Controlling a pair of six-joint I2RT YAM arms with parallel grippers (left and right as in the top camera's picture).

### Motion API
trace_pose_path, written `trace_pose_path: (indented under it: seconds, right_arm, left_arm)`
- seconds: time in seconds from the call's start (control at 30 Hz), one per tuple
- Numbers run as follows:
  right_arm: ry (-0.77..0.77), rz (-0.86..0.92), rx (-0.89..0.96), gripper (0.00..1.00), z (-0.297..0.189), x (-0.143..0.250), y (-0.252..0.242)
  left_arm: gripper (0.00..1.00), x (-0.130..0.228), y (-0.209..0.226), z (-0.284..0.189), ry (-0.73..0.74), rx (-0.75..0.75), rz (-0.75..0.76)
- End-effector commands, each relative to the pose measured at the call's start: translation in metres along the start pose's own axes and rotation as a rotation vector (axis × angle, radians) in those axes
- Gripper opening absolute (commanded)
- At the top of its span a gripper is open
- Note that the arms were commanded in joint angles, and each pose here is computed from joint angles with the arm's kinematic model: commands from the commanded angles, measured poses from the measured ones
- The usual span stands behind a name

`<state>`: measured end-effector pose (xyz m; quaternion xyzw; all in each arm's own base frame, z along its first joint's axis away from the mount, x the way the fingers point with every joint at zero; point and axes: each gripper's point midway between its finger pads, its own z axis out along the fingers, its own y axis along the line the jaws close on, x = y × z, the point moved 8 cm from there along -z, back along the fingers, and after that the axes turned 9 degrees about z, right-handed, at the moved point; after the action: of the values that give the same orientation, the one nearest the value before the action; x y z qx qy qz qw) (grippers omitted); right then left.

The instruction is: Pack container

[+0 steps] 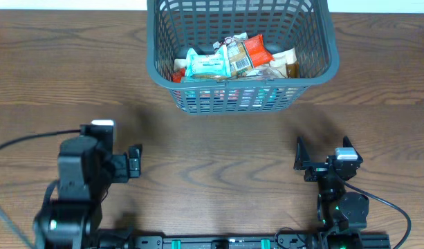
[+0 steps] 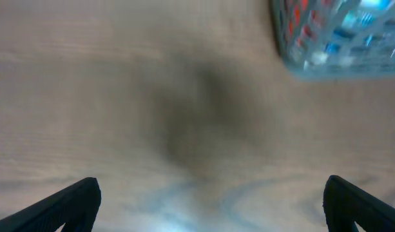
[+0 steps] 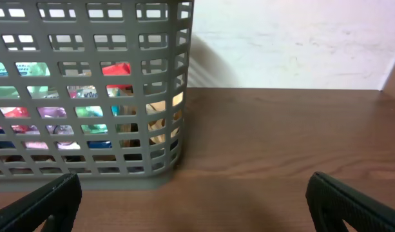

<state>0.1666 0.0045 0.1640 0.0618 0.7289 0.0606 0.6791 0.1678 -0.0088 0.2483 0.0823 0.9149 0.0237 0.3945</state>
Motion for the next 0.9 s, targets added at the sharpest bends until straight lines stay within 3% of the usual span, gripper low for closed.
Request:
trace_pose_path:
  seconds: [0.0, 0.57, 0.87]
  right_arm:
    - [-0.004, 0.021, 0.018, 0.99, 0.000, 0.000, -0.002]
    - [-0.004, 0.021, 0.018, 0.99, 0.000, 0.000, -0.002]
    - [-0.004, 0.021, 0.018, 0.99, 0.000, 0.000, -0.002]
  left_arm:
    - [0.99, 0.006, 0.003, -0.004, -0.097, -0.052, 0.021]
    - [0.99, 0.024, 0.001, 0.028, -0.804, -0.149, -0.032]
    - [0.99, 0.033, 0.003, 0.031, -0.883, -0.202, -0.053]
